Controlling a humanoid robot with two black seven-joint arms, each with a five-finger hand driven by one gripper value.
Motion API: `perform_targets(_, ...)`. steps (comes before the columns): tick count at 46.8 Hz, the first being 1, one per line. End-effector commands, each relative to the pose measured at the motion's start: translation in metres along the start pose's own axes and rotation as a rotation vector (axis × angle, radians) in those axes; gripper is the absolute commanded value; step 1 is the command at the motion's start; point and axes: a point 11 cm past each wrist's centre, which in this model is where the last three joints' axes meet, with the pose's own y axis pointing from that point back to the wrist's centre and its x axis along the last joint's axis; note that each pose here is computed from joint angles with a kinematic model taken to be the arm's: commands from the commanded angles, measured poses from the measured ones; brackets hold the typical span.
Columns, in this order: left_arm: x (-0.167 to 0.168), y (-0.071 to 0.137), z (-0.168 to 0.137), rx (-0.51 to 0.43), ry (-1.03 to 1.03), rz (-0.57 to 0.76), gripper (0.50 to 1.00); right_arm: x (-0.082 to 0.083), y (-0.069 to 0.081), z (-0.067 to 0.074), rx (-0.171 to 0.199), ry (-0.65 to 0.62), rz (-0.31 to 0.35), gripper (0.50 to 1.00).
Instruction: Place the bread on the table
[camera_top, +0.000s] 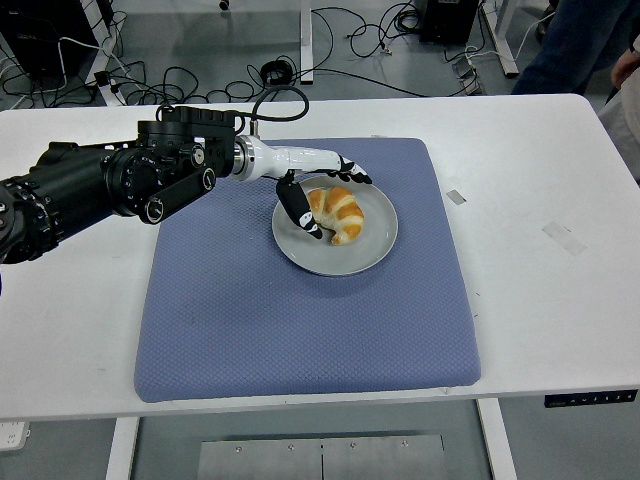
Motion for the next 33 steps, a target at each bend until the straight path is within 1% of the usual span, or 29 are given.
perform_targets(1,-0.002,0.000,-0.002,0.004,-0.012,0.012,0.892,0.000,0.000,0.000,0.000,0.000,0.000,1.000)
perform_targets(4,-0.003,-0.001,-0.003,0.005,-0.015,0.021,0.881,0.000,0.000,0.000,0.000,0.000,0.000,1.000)
perform_targets(7,-0.003,-0.001,-0.004,0.005,-0.016,0.023,0.842,0.000,0.000,0.000,0.000,0.000,0.000,1.000)
perform_targets(10,-0.003,-0.001,-0.004,0.006,-0.019,0.025,0.836,0.000,0.000,0.000,0.000,0.000,0.000,1.000)
perform_targets(13,-0.004,-0.001,-0.004,0.006,-0.019,0.027,0.807,0.000,0.000,0.000,0.000,0.000,0.000,1.000)
perform_targets(28,-0.013,-0.002,-0.010,0.012,-0.004,0.020,0.796,0.000,0.000,0.000,0.000,0.000,0.000,1.000)
perform_targets(31,-0.014,-0.002,-0.010,0.013,-0.004,0.018,0.765,0.000,0.000,0.000,0.000,0.000,0.000,1.000)
perform_targets(33,-0.014,-0.002,-0.011,0.013,-0.006,0.020,0.725,0.000,0.000,0.000,0.000,0.000,0.000,1.000)
